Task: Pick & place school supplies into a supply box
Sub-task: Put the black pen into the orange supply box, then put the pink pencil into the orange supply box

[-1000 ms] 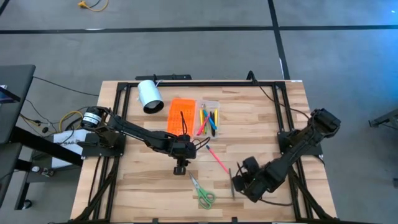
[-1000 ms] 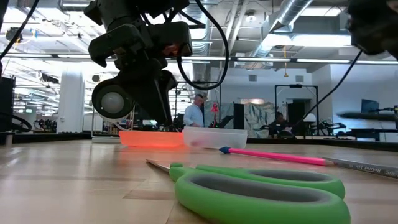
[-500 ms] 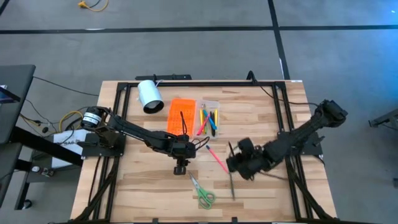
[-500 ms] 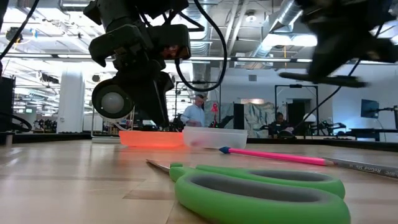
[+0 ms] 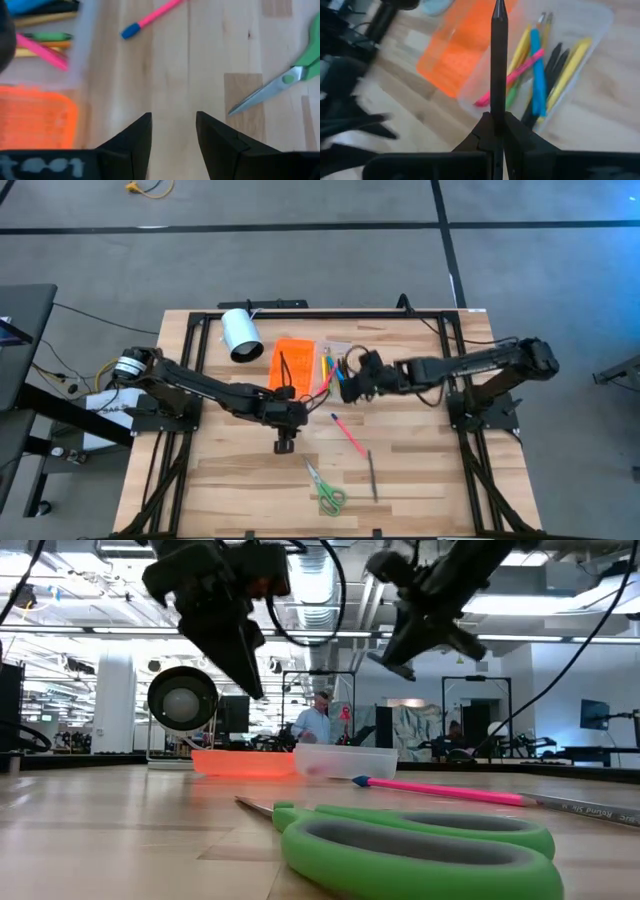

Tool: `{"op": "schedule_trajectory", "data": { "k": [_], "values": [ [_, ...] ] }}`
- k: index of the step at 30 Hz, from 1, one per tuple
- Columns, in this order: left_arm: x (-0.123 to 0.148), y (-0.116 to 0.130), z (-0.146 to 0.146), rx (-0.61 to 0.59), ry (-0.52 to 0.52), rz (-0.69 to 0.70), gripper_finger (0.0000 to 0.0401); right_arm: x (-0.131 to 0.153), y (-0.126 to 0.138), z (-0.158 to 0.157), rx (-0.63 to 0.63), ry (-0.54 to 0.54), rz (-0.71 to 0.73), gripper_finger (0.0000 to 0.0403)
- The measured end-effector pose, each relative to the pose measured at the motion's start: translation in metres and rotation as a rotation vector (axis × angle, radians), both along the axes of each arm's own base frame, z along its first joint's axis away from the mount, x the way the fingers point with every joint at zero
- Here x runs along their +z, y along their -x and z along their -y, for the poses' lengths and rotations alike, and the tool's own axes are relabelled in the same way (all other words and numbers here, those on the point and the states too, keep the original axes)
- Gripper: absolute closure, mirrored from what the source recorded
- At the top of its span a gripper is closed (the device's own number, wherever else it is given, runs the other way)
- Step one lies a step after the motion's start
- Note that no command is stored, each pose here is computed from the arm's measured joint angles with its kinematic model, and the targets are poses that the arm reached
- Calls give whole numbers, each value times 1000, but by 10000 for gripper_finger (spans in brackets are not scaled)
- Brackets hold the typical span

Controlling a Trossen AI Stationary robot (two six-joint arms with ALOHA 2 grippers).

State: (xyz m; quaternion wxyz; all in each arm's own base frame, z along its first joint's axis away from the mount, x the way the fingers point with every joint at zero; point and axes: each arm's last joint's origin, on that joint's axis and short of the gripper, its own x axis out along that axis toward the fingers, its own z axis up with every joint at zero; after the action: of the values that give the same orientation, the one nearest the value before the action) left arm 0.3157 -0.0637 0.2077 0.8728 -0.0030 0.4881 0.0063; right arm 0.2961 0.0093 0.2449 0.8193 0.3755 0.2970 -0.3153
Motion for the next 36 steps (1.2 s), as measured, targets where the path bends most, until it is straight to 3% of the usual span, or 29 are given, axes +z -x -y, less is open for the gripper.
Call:
{"op": "schedule_trajectory", "data": {
  "k": [9, 18, 28, 36],
  "values": [
    [26, 21, -5, 86, -79, 25, 260, -16, -20, 52, 17, -28, 27, 401],
    [29, 30, -2, 130, -123, 3, 260, -53, -39, 61, 10, -115, -16, 393],
    [29, 33, 1, 149, -112, -14, 260, -58, -37, 74, -54, -109, -34, 278],
    [31, 29, 2, 173, -99, 31, 260, -33, -29, 58, 130, 19, -28, 213]
  ]
}}
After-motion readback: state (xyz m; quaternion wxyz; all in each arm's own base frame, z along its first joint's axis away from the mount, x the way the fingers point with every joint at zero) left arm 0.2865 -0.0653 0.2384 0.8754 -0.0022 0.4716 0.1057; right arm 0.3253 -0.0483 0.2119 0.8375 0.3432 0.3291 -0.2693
